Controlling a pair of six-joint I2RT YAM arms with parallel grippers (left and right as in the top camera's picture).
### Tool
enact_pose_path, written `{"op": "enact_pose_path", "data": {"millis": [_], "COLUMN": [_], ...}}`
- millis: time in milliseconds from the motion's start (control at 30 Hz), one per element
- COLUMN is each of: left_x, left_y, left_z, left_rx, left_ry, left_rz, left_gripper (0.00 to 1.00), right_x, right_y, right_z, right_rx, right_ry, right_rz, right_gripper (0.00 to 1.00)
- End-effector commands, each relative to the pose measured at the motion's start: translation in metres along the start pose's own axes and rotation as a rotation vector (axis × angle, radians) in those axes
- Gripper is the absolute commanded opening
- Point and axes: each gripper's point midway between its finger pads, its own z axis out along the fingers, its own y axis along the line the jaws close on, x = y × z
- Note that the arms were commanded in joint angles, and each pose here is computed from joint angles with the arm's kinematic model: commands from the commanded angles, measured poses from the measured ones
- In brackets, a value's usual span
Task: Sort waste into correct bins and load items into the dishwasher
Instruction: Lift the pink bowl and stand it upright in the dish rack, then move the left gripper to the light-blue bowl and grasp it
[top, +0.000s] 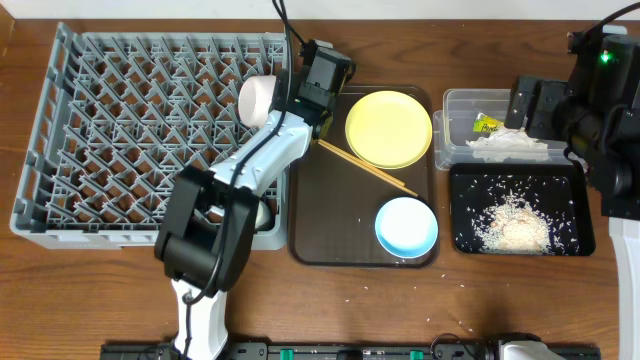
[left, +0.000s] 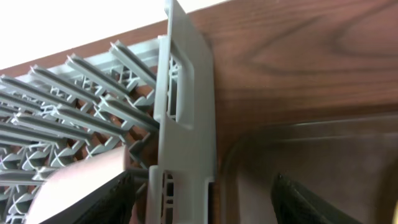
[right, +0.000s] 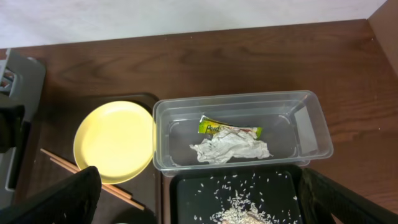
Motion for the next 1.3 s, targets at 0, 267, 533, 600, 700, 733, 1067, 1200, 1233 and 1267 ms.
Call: {"op": "enact_pose_path", "data": {"millis": [0,267,533,600,700,733,1067,1200,1233,1267], "left_x": [-0.053,0.022,0.13,0.155,0.174,0.174,0.198,0.199,0.199,0.202], "left_y": [0.016,-0.025,-0.113,-0.132,-0.145,-0.147,-0.173,-0.173,-0.176,-0.18], "left_z": [-0.067,-0.175,-0.168,-0.162,-0.163,-0.164,-0.158,-0.152,-0.151,-0.15], "left_rx": [0.106,0.584,0.565,0.538,0.538,0.541,0.558,0.541,0.542,0.542], "left_ry": [-0.11,0.268,0.649,0.722,0.767,0.766,0.813,0.817,0.813,0.812], "left_rz": [-0.082,-0.083,-0.15,-0.132,-0.088,-0.084,-0.065,-0.09,-0.089,-0.088], "left_gripper": [0.71,0.71,0.69,0.68,0.67,0.67,0.61,0.54,0.54,0.54], "right_x": [0.0,0.0,0.0,0.0,0.0,0.0,0.0,0.0,0.0,0.0], "right_y": [-0.004,-0.004,-0.004,-0.004,-0.004,-0.004,-0.004,-0.004,-0.004,-0.004], "right_z": [-0.001,-0.001,-0.001,-0.001,-0.001,-0.001,-0.001,-0.001,-0.001,-0.001], "right_rx": [0.017,0.017,0.017,0.017,0.017,0.017,0.017,0.017,0.017,0.017], "right_ry": [-0.002,-0.002,-0.002,-0.002,-0.002,-0.002,-0.002,-0.002,-0.002,-0.002], "right_rz": [0.014,0.014,0.014,0.014,0.014,0.014,0.014,0.014,0.014,0.014], "right_gripper": [0.99,0.99,0.99,0.99,0.99,0.99,0.99,0.99,0.99,0.99]}}
